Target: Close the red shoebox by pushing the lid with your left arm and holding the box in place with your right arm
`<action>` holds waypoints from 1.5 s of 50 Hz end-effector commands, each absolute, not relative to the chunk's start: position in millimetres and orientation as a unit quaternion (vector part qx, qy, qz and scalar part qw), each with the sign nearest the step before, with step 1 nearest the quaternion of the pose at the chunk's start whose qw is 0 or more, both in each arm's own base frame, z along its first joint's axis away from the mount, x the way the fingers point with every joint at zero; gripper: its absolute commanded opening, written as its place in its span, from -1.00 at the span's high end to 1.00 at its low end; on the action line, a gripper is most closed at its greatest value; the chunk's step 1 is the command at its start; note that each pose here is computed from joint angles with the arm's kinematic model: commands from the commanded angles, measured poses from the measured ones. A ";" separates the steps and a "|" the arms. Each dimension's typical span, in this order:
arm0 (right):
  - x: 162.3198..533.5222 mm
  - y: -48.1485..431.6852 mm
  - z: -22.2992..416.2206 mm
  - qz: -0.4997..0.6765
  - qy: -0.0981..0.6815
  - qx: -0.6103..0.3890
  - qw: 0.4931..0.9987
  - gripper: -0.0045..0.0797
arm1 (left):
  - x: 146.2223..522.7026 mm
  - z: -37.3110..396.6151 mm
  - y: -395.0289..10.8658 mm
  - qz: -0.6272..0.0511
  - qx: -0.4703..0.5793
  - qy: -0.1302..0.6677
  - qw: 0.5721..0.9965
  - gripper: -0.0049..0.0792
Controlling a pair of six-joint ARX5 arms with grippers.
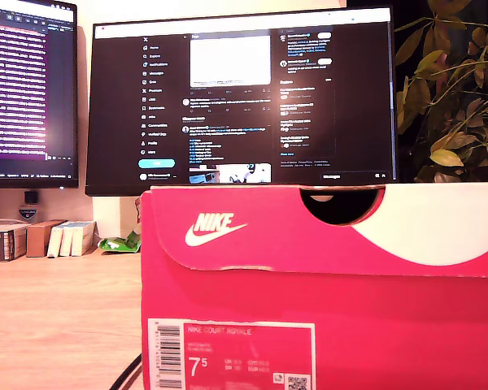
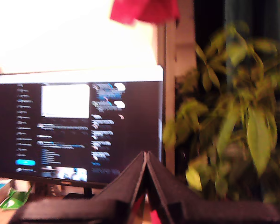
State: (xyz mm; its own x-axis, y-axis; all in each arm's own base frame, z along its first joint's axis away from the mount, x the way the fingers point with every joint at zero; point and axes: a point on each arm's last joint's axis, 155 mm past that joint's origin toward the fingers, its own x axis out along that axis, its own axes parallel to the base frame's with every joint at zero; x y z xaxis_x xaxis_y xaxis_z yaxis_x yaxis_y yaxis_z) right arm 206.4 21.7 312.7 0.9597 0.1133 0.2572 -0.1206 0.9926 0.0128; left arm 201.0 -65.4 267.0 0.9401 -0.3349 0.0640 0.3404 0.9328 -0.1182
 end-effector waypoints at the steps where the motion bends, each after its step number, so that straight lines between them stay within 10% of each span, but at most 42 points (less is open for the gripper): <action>1: 210.7 20.3 305.4 0.056 -0.131 0.021 0.990 0.92 | 202.7 270.2 -64.6 -0.171 -0.075 -0.037 0.982 0.93; 42: 249.0 16.6 199.4 0.039 -0.060 0.007 0.997 0.92 | 242.2 183.1 -52.9 -0.121 -0.070 -0.004 0.990 0.93; 75: 249.0 3.4 122.4 0.001 0.084 0.027 0.996 0.92 | 234.3 90.8 -28.8 -0.047 -0.056 0.167 0.983 0.93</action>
State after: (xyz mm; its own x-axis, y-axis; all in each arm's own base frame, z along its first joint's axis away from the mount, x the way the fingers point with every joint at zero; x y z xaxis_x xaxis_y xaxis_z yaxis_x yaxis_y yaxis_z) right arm 248.4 3.1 127.7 0.9864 0.0065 -0.1642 -0.0040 0.9999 0.0155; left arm 235.0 -31.0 104.2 0.9475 -0.1233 -0.2952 0.0911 0.9885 -0.1205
